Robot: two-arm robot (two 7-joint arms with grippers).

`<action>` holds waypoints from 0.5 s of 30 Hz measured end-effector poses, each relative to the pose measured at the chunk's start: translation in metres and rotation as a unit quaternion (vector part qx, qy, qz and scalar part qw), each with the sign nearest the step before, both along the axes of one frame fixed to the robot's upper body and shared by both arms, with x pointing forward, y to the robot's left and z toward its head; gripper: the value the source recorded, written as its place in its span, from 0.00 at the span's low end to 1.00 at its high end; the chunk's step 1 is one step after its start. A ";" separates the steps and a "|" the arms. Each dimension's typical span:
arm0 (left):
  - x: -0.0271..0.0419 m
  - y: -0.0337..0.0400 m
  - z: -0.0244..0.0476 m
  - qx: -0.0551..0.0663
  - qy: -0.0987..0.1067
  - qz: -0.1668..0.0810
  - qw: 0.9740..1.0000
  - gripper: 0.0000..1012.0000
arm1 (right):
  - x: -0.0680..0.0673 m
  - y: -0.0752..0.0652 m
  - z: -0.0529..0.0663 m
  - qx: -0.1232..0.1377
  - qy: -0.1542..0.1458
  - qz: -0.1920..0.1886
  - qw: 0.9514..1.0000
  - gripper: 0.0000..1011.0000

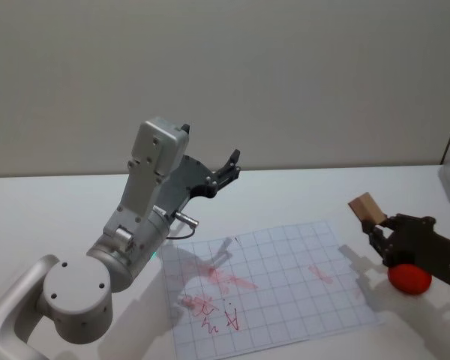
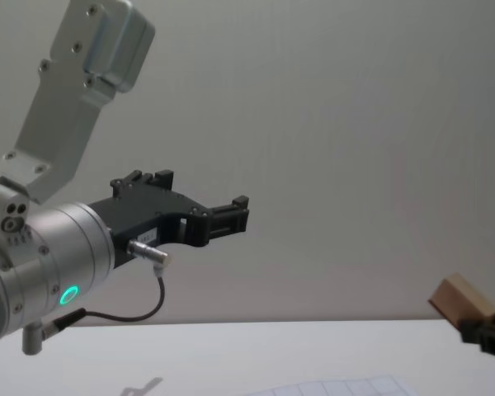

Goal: Use the one hand to pick up the stamp and affix it onto the A4 paper.

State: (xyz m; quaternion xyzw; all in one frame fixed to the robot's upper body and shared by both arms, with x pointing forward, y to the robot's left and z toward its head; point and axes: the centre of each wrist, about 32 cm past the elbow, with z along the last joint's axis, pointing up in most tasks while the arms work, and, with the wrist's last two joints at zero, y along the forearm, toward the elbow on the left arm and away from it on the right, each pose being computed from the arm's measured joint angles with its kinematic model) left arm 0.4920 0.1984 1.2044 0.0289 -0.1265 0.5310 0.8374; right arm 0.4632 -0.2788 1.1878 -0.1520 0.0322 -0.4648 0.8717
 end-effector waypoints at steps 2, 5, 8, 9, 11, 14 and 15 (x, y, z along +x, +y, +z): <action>0.0000 0.0000 0.0000 0.000 0.000 0.000 1.000 0.99 | -0.001 -0.004 0.001 -0.001 0.002 -0.012 1.000 0.21; 0.0000 0.0000 0.0000 0.000 0.000 0.000 1.000 0.99 | -0.003 -0.007 0.002 -0.003 0.007 -0.022 1.000 0.21; 0.0000 0.0000 0.0000 0.000 0.000 0.000 1.000 0.99 | -0.007 -0.012 0.002 -0.007 0.018 -0.035 0.999 0.21; 0.0000 0.0000 0.0000 0.000 0.000 0.000 1.000 0.99 | -0.009 -0.015 0.002 -0.010 0.024 -0.040 0.999 0.21; 0.0000 0.0000 0.0000 0.000 0.000 0.000 1.000 0.99 | -0.011 -0.018 0.002 -0.013 0.036 -0.048 0.998 0.21; 0.0000 0.0000 0.0000 0.000 0.000 0.000 1.000 0.99 | -0.013 -0.021 0.002 -0.017 0.047 -0.053 0.997 0.21; 0.0000 0.0000 0.0000 0.000 0.000 0.000 1.000 0.99 | -0.015 -0.023 0.002 -0.019 0.056 -0.056 0.997 0.21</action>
